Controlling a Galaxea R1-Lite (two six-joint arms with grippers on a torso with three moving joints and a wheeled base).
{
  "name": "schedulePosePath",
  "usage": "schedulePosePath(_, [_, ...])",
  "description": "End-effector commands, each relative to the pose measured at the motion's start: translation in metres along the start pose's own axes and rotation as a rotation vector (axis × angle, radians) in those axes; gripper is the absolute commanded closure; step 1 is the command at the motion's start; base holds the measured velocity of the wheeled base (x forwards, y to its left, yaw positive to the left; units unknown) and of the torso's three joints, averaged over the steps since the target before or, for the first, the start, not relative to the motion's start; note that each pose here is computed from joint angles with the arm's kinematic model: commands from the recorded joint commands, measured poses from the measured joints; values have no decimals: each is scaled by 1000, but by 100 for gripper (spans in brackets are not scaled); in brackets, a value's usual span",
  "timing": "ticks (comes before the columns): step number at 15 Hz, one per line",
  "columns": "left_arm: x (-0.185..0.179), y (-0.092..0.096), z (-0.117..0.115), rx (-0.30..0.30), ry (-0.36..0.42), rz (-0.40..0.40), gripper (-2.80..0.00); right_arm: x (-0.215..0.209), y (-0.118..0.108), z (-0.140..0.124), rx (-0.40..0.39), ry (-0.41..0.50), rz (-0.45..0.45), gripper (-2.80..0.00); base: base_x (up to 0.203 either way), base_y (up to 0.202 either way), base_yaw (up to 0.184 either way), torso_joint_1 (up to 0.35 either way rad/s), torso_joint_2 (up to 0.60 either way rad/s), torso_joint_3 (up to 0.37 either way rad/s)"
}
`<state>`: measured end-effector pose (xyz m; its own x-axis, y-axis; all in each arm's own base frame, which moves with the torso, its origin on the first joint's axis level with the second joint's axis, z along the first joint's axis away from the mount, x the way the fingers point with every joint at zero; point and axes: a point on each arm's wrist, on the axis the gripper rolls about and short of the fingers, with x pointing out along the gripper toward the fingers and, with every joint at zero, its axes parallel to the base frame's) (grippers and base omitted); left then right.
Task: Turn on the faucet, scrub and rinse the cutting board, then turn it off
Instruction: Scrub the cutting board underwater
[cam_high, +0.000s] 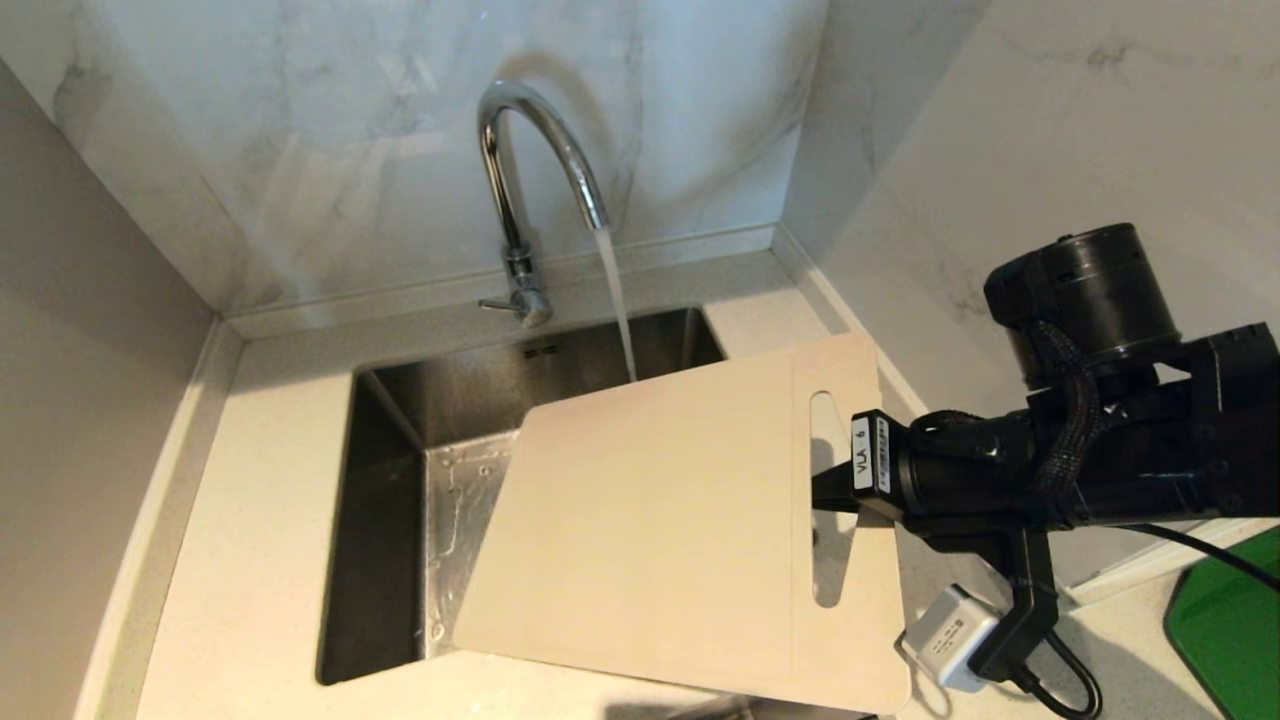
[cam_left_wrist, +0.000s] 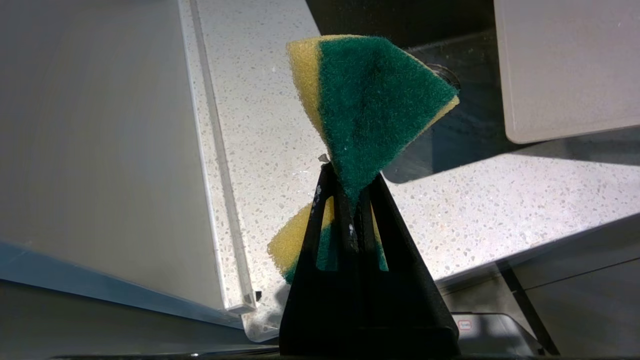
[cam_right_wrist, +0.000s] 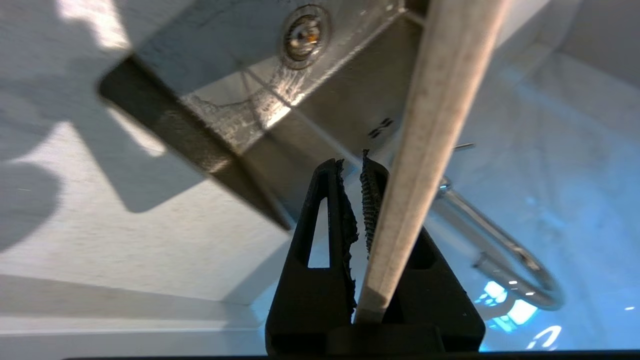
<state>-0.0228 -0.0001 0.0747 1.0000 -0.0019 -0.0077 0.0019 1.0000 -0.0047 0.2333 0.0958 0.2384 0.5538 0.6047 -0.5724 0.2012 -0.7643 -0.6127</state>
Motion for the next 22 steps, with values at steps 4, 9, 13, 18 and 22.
schedulePosePath(4, [0,0,-1,0,0,0,0,9,-3,-9,-38,-39,-24,0,0,0,0,0,0,0])
schedulePosePath(9, [0,0,-1,-1,0,0,0,27,2,-14,-70,-88,-43,0,0,0,0,0,0,0])
schedulePosePath(13, [0,0,-1,0,0,0,0,39,6,-17,-101,-110,-32,0,0,0,0,0,0,0])
schedulePosePath(18, [0,0,-1,-1,0,0,0,45,4,-24,-129,-106,-37,0,0,0,0,0,0,0])
schedulePosePath(22, [0,0,-1,-1,2,0,0,47,1,-37,-139,-100,-51,0,0,0,0,0,0,0])
